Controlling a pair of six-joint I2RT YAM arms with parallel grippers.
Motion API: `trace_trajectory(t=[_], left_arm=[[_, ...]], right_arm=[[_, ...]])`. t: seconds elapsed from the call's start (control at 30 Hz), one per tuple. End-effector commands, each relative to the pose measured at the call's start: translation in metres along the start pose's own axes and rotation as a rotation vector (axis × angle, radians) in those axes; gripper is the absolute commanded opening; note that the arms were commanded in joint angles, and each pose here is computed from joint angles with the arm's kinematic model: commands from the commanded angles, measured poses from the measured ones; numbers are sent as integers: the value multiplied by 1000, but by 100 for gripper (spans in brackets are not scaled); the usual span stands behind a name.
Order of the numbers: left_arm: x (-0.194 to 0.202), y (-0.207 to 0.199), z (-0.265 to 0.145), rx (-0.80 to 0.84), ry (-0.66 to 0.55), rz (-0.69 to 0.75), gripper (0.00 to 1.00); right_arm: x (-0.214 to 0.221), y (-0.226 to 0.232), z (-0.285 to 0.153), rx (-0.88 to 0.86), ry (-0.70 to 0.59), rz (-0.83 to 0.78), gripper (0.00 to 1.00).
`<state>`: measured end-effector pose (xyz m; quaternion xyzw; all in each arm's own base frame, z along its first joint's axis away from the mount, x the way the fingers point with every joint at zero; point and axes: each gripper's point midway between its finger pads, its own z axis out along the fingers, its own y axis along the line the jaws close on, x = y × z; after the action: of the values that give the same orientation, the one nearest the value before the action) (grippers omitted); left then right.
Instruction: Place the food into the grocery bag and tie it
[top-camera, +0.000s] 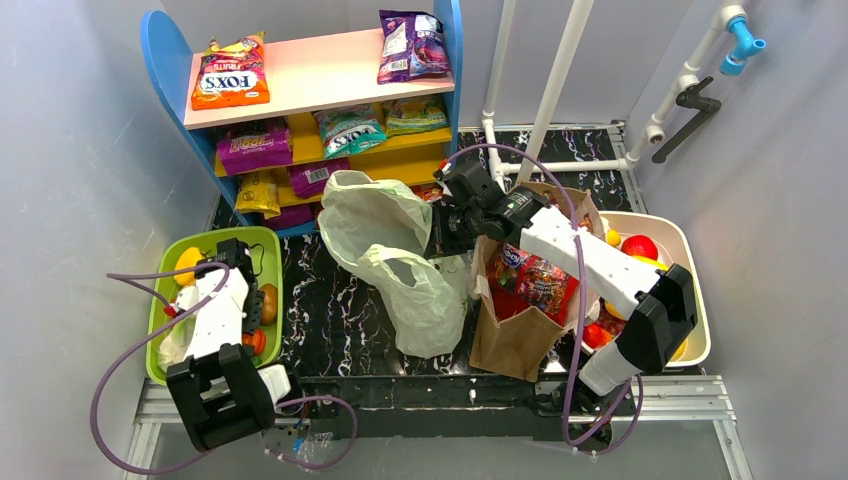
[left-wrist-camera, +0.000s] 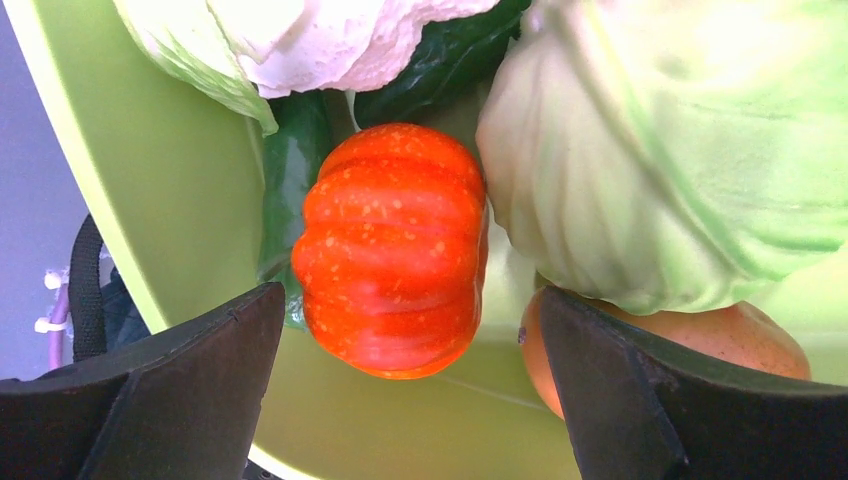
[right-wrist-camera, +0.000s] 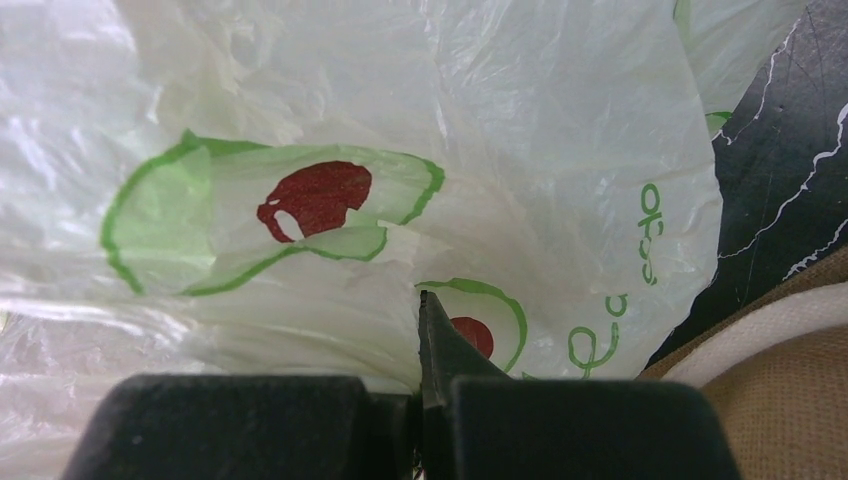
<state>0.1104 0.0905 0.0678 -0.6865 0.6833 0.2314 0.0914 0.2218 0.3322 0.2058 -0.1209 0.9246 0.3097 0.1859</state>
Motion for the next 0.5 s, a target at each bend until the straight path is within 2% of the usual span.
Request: trace_trajectory(t=[0.0,0.07,0.17,0.3,0.47], left_arm=[[-7,-1,-1,23,-29,-51,99],[-6,-4,1,40,-26,-61,99],[-5,-6,3,48,-25,-64,89],[-7,-5,2,38,-23,-72,81],[-7,-7,-1,36,-12,-72,47]], right_arm=[[-9,6,-2,-25,-24,-31,1],[-9,7,-1,-29,-20,-33,1],[-8,7,0,-31,-13,-36,1],[-8,6,0,-29,-13,-39,1],[-8,5,1,-27,-10,-37,1]])
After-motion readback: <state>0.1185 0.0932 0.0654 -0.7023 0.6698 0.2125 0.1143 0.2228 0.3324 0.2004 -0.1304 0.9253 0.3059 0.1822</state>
